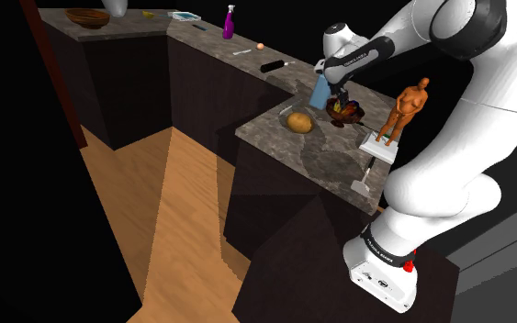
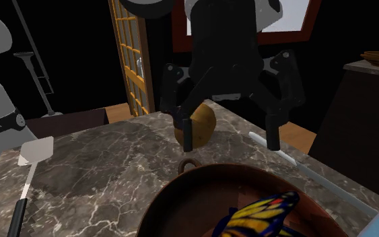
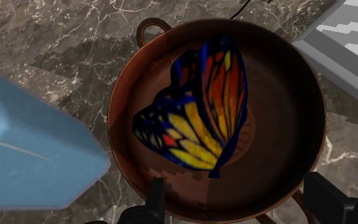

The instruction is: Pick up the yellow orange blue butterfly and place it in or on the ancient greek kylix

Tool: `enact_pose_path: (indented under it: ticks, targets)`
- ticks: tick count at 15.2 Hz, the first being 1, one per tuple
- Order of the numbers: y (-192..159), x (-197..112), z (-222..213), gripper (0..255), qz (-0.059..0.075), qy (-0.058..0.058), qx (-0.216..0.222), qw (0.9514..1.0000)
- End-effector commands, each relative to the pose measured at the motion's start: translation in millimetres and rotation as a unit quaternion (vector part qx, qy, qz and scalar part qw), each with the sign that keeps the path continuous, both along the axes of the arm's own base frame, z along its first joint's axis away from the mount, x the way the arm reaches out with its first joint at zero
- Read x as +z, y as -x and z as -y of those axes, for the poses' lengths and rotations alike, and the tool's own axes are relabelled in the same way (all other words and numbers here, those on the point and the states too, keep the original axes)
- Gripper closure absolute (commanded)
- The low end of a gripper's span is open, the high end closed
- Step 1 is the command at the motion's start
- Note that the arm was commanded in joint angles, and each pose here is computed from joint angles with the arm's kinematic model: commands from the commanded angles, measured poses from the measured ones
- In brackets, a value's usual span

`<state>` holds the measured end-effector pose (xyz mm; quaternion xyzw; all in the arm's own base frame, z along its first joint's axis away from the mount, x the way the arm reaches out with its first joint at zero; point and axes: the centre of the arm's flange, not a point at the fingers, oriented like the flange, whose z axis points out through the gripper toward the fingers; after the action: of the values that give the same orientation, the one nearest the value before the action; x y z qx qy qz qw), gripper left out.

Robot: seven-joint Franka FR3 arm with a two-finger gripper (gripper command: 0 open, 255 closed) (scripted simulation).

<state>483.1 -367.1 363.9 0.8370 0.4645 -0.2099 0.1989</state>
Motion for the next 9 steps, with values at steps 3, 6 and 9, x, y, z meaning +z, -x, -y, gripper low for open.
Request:
enact_pose_path:
  ticks: [3,6,9]
  targets:
    - [-7.2,28.3,-16.0,0,0.0,0.0,0.0,1.0]
    - [-7.2,28.3,-16.0,0,0.0,0.0,0.0,1.0]
    - [-7.2,28.3,-16.0,0,0.0,0.0,0.0,1.0]
